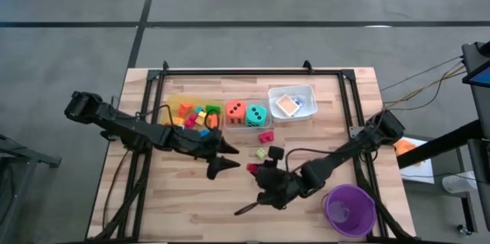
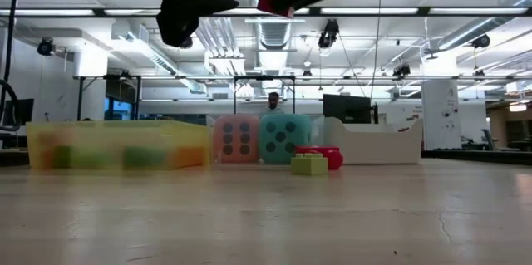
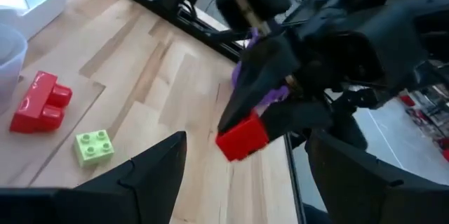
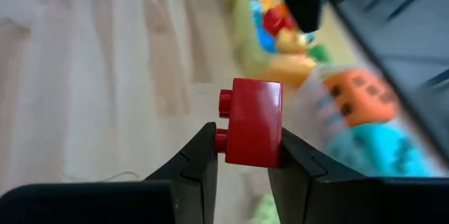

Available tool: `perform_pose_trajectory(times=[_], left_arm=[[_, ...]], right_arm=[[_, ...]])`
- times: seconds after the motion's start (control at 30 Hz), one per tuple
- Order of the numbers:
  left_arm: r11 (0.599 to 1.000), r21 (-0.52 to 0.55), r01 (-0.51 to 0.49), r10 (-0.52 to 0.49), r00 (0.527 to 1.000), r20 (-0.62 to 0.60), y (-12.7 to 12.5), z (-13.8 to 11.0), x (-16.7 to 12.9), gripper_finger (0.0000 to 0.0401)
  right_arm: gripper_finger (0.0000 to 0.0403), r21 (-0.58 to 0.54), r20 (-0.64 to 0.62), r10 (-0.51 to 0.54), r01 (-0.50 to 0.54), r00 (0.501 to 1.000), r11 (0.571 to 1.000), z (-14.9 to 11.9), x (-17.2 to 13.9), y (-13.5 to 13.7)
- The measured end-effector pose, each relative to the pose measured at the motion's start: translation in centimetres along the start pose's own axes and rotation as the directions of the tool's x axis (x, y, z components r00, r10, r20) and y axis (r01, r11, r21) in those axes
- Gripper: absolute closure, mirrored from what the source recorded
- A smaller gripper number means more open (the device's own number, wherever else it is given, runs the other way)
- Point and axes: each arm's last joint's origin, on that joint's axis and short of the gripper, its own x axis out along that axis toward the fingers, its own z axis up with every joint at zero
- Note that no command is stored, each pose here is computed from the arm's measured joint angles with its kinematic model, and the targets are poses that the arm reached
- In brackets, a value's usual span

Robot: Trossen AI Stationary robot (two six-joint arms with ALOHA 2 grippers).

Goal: Pick & Place Toys
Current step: Put the red game piece into the yellow bin

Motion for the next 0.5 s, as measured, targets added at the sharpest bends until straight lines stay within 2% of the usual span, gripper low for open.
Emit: perform_pose_trajectory(times=[0.17, 0.3, 0.5], left_arm=[[0.998, -0.032, -0.046, 0.047, 0.998, 0.03, 0.2, -0.1, 0.1, 0.0113], [0.989, -0.096, -0.117, 0.122, 0.991, 0.053, 0.8, -0.5, 0.6, 0.0113], [0.985, -0.142, -0.1, 0.111, 0.991, 0.073, 1.2, -1.2, 2.1, 0.0113]], right_arm=[[0.0316, -0.12, 0.041, -0.098, 0.102, 0.994, 0.987, 0.0, -0.2, -0.1], [0.0316, -0.179, 0.072, -0.099, 0.11, 0.992, 0.978, 0.4, -0.1, 0.0], [0.0316, -0.236, 0.11, -0.14, 0.163, 0.984, 0.958, 0.7, -0.1, -0.1]])
